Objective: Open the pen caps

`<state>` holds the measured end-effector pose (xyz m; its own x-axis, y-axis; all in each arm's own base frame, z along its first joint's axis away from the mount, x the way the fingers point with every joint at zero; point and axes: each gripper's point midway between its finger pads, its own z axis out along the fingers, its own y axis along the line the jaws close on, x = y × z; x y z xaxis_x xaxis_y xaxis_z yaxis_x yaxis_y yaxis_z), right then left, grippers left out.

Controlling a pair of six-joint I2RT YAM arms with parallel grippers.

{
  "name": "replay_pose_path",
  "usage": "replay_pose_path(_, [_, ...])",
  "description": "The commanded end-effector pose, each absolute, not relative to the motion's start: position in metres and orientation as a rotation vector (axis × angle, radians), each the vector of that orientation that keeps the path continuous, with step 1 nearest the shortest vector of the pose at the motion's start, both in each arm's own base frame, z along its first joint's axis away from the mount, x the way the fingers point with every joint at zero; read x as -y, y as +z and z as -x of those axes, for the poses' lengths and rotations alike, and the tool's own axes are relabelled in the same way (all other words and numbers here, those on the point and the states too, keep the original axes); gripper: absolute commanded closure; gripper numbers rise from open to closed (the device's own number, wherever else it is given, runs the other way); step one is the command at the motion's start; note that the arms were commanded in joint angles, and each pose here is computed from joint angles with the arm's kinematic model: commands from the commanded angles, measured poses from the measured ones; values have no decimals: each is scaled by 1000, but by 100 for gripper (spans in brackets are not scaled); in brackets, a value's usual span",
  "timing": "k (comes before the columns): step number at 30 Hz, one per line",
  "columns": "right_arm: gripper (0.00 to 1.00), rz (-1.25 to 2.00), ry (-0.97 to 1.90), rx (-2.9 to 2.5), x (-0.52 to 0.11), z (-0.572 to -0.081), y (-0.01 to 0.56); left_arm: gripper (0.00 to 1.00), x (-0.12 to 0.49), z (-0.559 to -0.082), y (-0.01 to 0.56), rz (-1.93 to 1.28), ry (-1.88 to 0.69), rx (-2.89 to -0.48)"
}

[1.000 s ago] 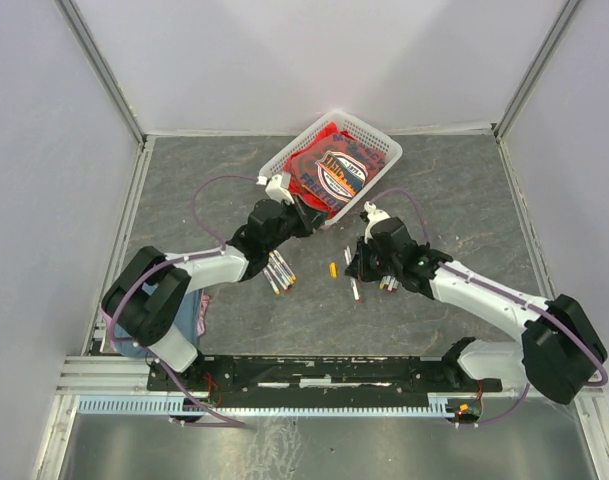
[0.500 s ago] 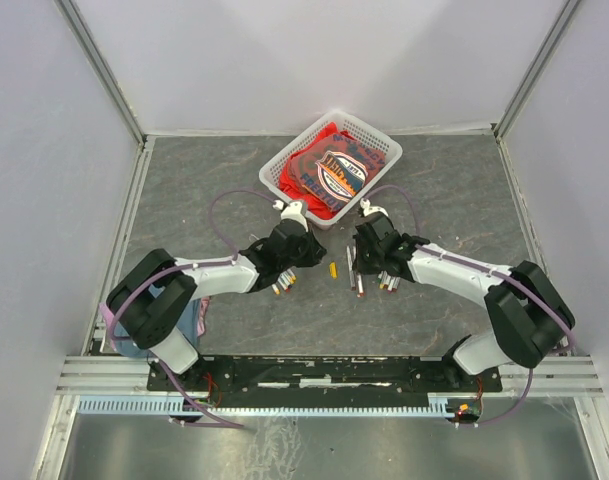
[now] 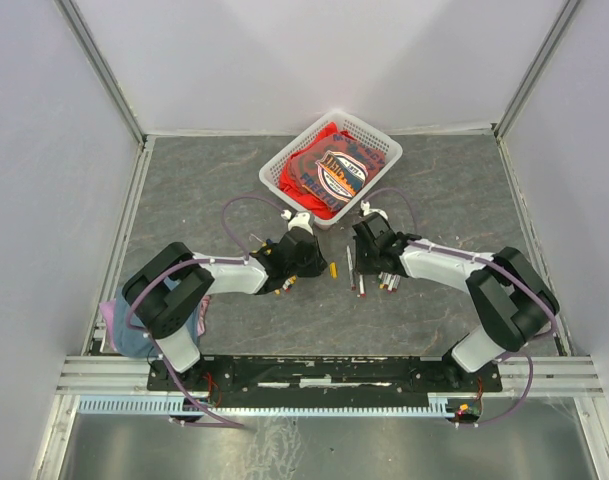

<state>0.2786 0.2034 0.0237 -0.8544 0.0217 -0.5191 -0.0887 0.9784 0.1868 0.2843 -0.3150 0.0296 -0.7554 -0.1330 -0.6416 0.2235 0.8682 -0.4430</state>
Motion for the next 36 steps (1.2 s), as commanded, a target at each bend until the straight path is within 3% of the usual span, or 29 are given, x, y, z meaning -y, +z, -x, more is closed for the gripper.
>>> replay_pose_path(1, [79, -2, 320, -2509, -214, -303, 39, 72, 323, -293, 39, -63, -672, -2298])
replay_pose_path(8, [77, -15, 319, -2511, -216, -309, 35, 65, 322, -291, 34, -58, -668, -2310])
replay_pose_path(20, [68, -26, 306, -2510, -215, -313, 35, 64, 320, -291, 39, -48, -669, -2298])
replay_pose_path(36, [60, -141, 191, -2418, -176, -300, 89, 61, 319, -295, 69, -51, -673, -2235])
